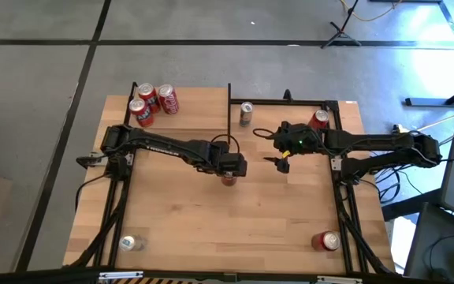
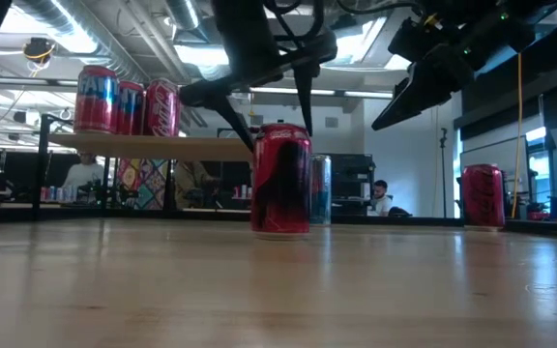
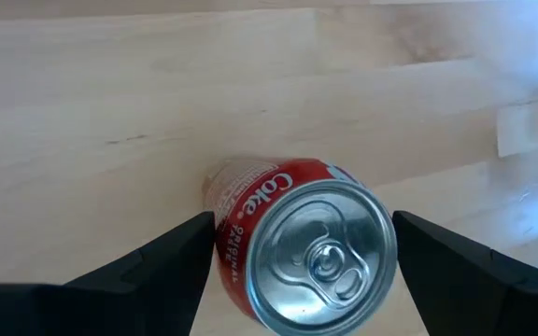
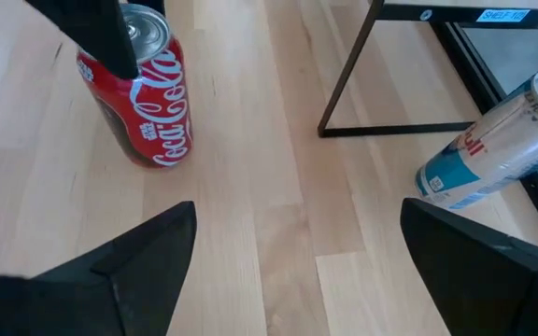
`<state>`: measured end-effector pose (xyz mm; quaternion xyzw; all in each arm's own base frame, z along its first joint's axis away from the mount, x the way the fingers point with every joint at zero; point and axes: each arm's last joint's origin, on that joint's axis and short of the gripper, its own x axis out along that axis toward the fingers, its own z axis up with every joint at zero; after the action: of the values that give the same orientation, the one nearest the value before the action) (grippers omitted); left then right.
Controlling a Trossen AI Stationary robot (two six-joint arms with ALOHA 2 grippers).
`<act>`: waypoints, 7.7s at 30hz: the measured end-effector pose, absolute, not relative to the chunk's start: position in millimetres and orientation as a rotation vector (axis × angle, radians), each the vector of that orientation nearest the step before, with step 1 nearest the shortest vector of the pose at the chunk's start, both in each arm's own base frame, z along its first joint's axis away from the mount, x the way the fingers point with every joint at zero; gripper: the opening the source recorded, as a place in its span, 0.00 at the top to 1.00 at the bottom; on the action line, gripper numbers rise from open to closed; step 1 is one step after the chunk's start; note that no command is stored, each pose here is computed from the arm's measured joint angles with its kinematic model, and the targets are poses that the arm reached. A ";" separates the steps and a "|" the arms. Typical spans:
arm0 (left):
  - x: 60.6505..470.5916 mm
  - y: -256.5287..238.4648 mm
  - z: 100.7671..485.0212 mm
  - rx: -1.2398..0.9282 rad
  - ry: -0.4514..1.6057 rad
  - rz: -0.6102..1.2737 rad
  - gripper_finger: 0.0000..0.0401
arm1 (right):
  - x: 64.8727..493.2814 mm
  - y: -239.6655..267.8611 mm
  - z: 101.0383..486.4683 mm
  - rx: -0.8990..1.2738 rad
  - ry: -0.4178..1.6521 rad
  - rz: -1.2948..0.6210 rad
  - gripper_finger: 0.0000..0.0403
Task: Place canned beverage on shelf
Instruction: Put the red-white soda can on the shelf aligned with the other red-white soda can, then put the top blue soda can on the shelf
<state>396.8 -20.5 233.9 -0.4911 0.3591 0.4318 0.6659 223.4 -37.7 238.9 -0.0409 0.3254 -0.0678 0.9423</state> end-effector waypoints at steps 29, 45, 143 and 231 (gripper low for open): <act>401.2 -26.7 277.8 -0.623 1.067 0.457 0.23 | 224.6 -36.6 237.3 -0.045 0.665 -0.103 0.09; 397.1 -17.2 277.4 -0.692 1.102 0.548 0.03 | 232.3 -37.9 227.5 -0.036 0.699 -0.102 0.09; 147.5 136.1 415.7 -0.320 1.099 0.470 0.34 | 238.1 -85.2 287.4 0.173 0.459 -0.380 0.09; 204.4 69.0 430.7 -0.285 0.516 0.318 0.16 | 242.3 -113.8 274.5 0.187 0.477 -0.525 0.09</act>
<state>204.4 69.0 430.7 -0.1401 0.2532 0.1559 0.9444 242.3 -113.8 274.5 0.0914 0.2334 -0.2569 0.9334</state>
